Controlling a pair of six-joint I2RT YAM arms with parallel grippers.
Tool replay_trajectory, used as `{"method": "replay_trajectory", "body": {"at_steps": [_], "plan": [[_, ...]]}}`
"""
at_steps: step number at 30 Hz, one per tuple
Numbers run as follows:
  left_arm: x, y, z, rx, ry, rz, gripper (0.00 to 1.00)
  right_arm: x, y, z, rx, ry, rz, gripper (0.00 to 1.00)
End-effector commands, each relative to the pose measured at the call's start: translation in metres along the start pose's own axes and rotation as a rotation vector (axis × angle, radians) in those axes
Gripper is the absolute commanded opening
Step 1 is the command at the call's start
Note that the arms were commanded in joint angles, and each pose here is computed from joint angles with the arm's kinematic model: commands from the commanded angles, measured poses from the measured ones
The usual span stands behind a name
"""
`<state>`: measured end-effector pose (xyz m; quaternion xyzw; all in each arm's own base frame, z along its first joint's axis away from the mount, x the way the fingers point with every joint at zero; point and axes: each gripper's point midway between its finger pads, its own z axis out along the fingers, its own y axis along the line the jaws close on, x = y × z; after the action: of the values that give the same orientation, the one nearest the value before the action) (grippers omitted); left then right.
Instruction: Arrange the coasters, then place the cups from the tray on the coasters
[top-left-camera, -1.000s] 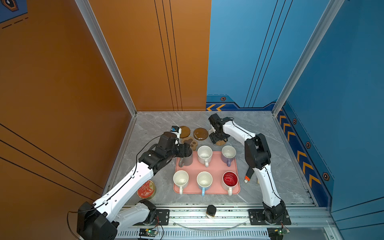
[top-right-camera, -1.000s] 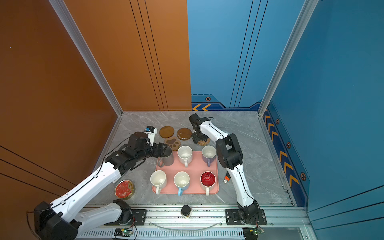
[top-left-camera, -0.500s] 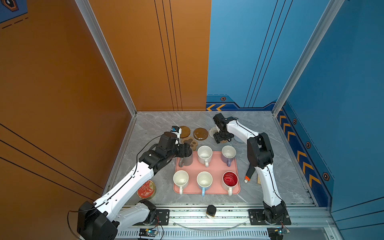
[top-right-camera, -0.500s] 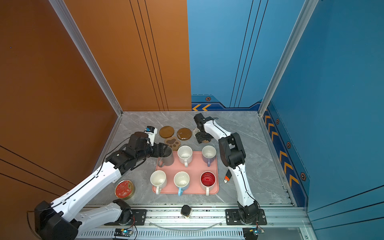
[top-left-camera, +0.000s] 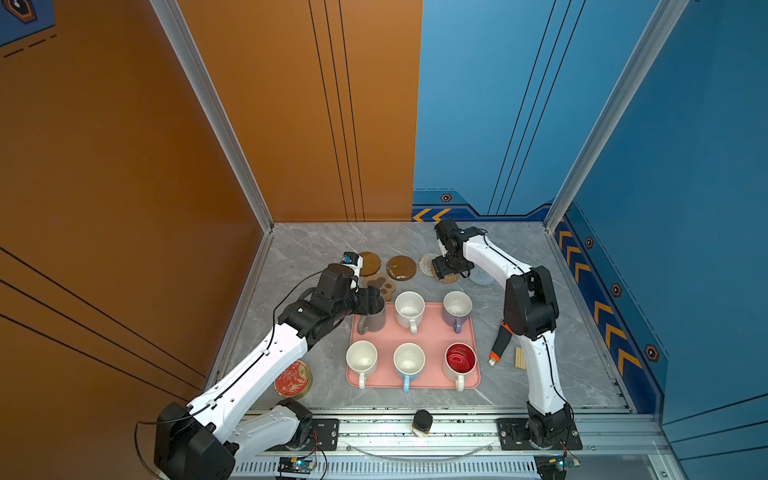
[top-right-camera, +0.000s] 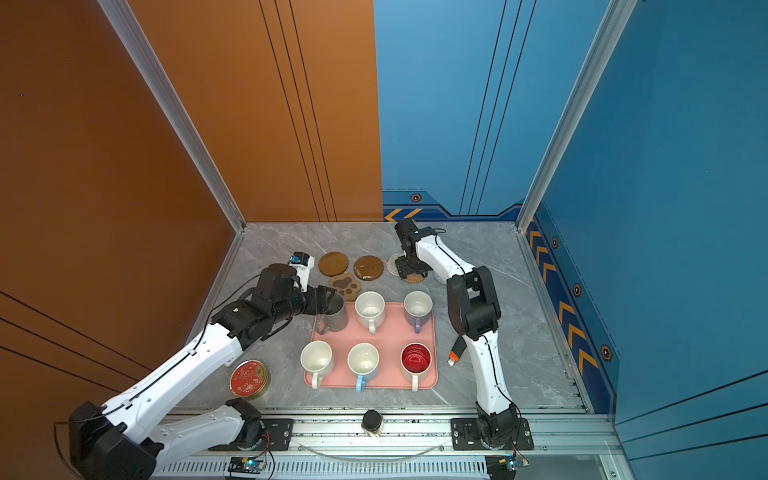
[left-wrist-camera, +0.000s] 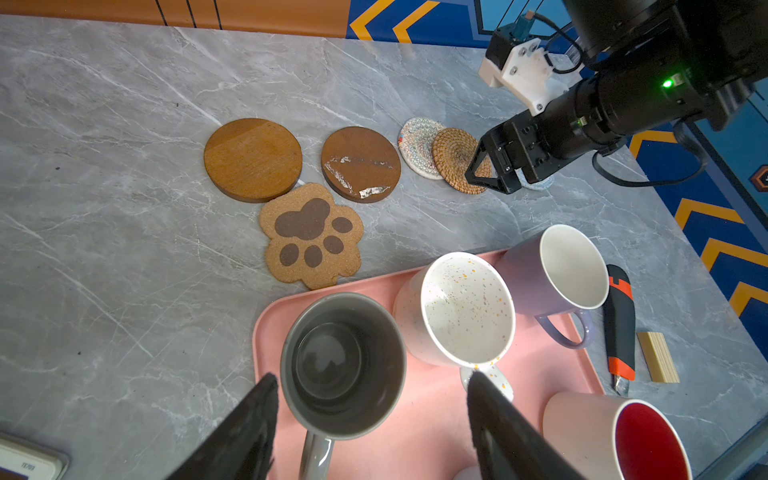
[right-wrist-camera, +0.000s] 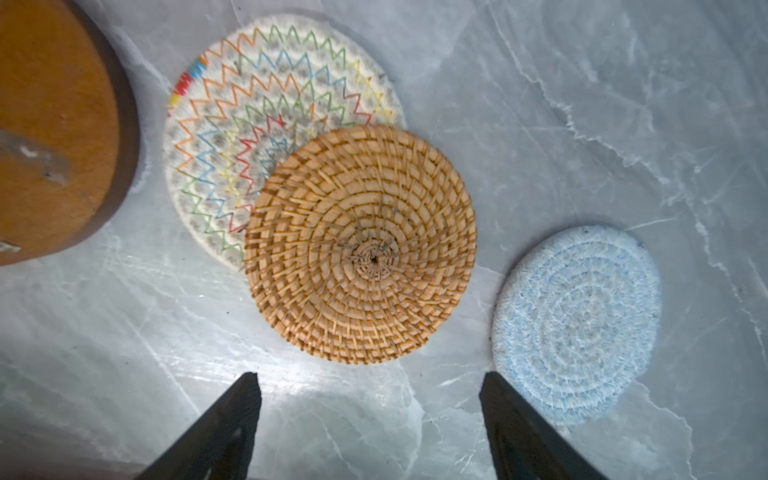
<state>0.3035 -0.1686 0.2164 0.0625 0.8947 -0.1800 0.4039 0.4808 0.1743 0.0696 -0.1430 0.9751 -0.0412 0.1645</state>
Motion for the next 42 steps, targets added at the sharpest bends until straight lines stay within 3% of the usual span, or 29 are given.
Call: {"method": "replay_trajectory", "body": {"at_steps": [1, 14, 42], "plan": [[0.010, 0.005, -0.002, -0.026, 0.020, 0.004, 0.73, -0.013, 0.009, -0.012, -0.033, -0.043, 0.033, 0.82], [0.010, 0.007, -0.003, -0.034, 0.019, 0.008, 0.73, -0.033, 0.028, 0.008, -0.030, -0.060, 0.050, 0.82], [0.010, 0.010, -0.004, -0.046, 0.028, 0.016, 0.74, -0.034, 0.005, 0.035, 0.060, -0.042, 0.112, 0.80]]}}
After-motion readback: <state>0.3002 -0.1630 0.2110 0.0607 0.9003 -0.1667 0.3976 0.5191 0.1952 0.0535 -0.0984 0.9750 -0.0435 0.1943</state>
